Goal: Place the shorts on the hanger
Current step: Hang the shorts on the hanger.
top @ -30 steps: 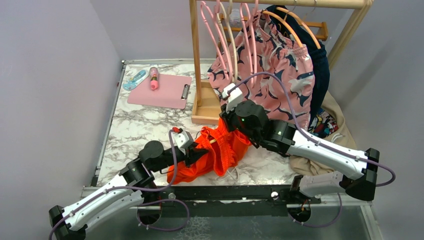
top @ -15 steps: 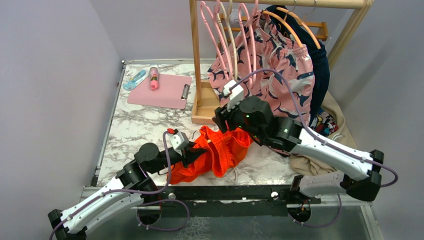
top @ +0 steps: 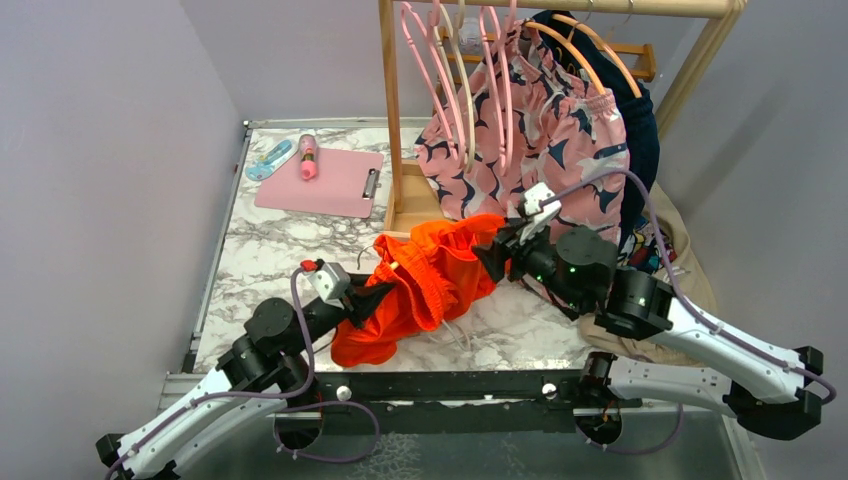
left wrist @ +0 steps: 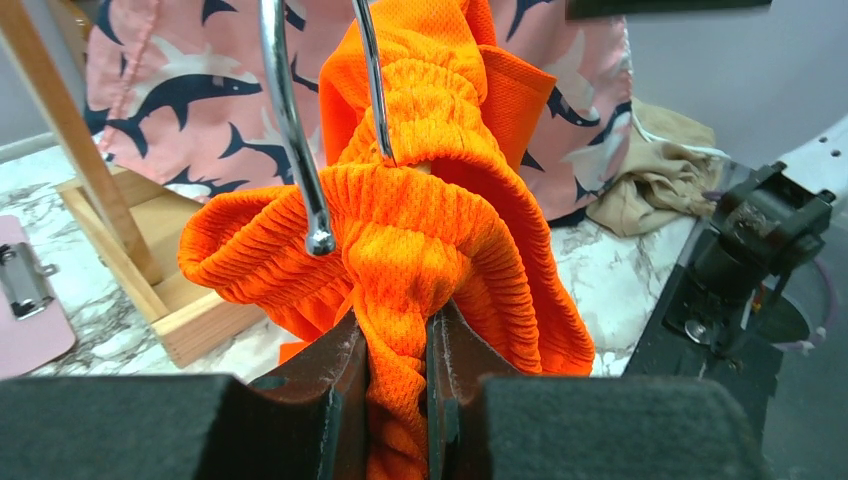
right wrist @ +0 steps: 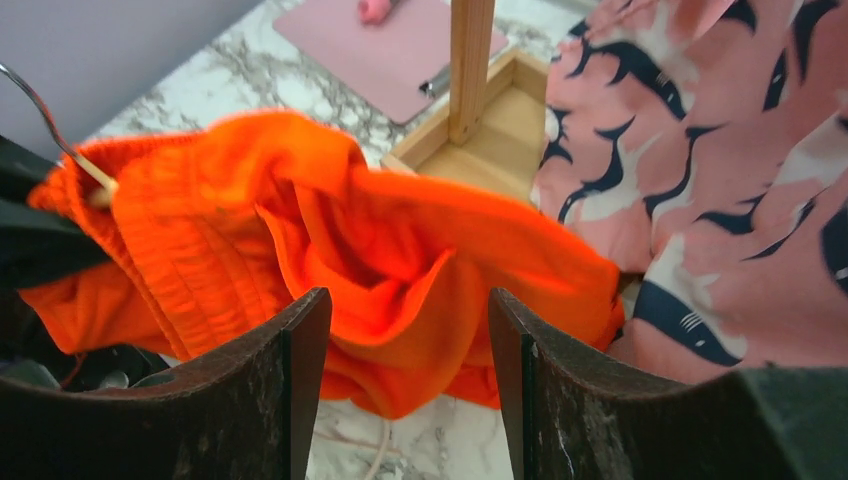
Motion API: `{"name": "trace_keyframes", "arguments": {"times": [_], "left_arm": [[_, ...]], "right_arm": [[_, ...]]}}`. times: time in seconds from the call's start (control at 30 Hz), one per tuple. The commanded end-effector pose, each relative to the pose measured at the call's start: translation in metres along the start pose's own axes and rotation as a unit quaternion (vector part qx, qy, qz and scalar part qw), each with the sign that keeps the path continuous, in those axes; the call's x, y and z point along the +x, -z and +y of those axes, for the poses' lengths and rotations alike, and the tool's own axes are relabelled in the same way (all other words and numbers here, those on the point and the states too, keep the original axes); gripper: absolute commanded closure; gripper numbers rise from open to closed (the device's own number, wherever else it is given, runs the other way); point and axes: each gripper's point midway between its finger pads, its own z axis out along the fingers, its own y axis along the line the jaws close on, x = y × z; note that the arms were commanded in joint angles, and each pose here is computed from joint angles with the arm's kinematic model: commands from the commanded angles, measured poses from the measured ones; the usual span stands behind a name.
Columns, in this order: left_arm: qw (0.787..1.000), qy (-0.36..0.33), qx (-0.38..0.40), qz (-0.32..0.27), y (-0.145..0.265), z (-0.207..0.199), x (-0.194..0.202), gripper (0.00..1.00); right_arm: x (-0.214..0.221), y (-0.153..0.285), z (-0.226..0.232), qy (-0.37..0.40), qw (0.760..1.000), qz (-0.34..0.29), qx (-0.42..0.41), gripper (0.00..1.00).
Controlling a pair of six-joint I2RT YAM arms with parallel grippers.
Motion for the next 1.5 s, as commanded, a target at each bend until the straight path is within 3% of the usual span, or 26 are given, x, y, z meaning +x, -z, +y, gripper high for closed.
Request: {"name": "trace_keyframes", "arguments": {"times": [0.0, 0.4, 0.67, 0.97, 1.2, 1.47], "left_arm": [[0.998, -0.002, -0.029, -0.064, 0.003, 0.009, -0.034, 1.00], [0.998, -0.004, -0.028, -0.058, 0.000, 0.009, -0.031, 1.00], [0.998, -0.007, -0.023, -0.056, 0.000, 0.007, -0.031, 1.00], [0.998, -0.007, -0.023, -0.057, 0.000, 0.007, -0.031, 1.00], [0.998, -0.007, -0.021, -0.055, 0.000, 0.006, -0.031, 1.00], [0.998, -0.007, -0.020, -0.056, 0.000, 0.006, -0.031, 1.00]], "right_arm": [[0.024, -0.006, 0.008, -0.023, 1.000, 0.013, -0.015, 0.39], [0.033, -0.032, 0.025, -0.038, 0.999, -0.002, -0.034, 0.39], [0.021, -0.040, 0.063, -0.004, 0.991, -0.008, -0.133, 0.41], [0.037, -0.057, 0.075, 0.008, 0.989, 0.036, -0.142, 0.65], [0.016, -0.053, 0.089, 0.008, 0.984, 0.018, -0.180, 0.99], [-0.010, -0.032, 0.127, 0.005, 0.956, 0.004, -0.292, 0.99]]}}
